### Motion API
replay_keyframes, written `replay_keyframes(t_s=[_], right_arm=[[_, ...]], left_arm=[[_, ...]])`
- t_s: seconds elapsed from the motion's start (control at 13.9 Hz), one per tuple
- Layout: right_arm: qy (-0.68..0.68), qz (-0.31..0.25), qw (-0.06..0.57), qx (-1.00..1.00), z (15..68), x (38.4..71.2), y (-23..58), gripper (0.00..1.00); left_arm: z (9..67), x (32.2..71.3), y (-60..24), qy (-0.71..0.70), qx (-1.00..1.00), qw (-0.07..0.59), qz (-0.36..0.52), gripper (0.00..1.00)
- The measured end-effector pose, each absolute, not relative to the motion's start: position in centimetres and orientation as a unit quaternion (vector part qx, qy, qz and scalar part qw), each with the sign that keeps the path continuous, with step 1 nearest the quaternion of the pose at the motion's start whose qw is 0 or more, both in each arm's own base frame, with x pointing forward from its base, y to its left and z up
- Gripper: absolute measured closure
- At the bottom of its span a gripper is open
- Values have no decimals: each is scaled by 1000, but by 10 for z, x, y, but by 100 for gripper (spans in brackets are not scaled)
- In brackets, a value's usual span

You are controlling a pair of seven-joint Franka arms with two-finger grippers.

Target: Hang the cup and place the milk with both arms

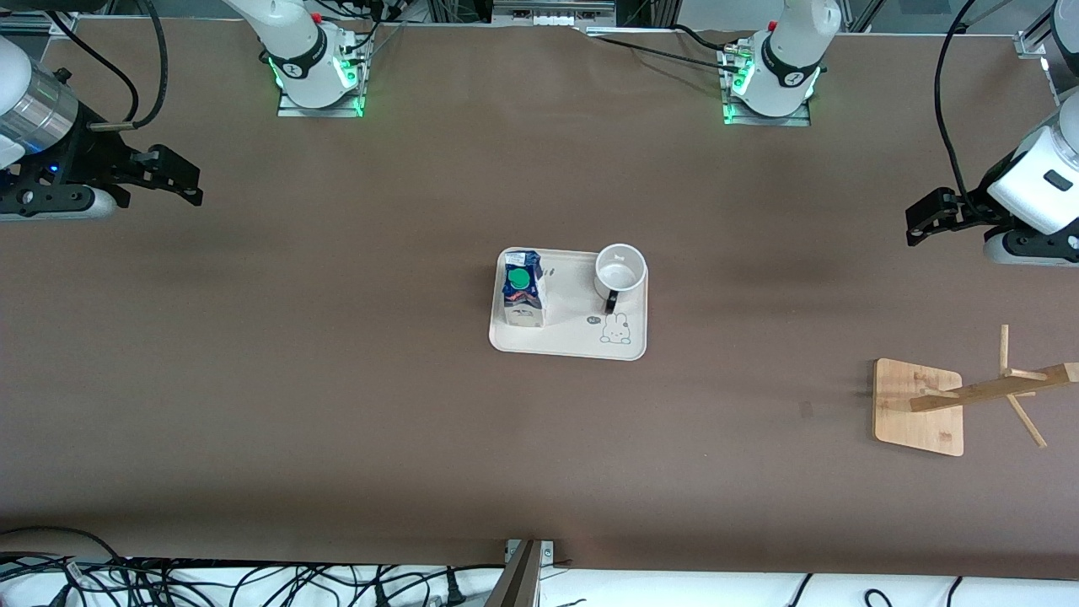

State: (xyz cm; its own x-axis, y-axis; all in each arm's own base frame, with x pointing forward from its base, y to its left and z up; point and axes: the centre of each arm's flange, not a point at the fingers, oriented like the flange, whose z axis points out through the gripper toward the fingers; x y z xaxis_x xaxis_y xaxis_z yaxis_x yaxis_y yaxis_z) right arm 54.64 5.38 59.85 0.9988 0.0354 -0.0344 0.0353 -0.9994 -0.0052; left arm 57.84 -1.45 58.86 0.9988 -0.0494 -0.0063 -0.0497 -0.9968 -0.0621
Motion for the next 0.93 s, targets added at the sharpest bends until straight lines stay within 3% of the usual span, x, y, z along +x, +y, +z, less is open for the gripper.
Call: replay_keyframes(t_s=[0.65, 0.93], right_arm=[[-28, -18, 19, -999, 594, 561, 70, 0], [-88, 41, 22, -995, 526, 573, 148, 0]], left_arm=[[587, 576, -13, 23, -999, 31, 12, 0], [587, 576, -13, 23, -999, 31, 13, 0]])
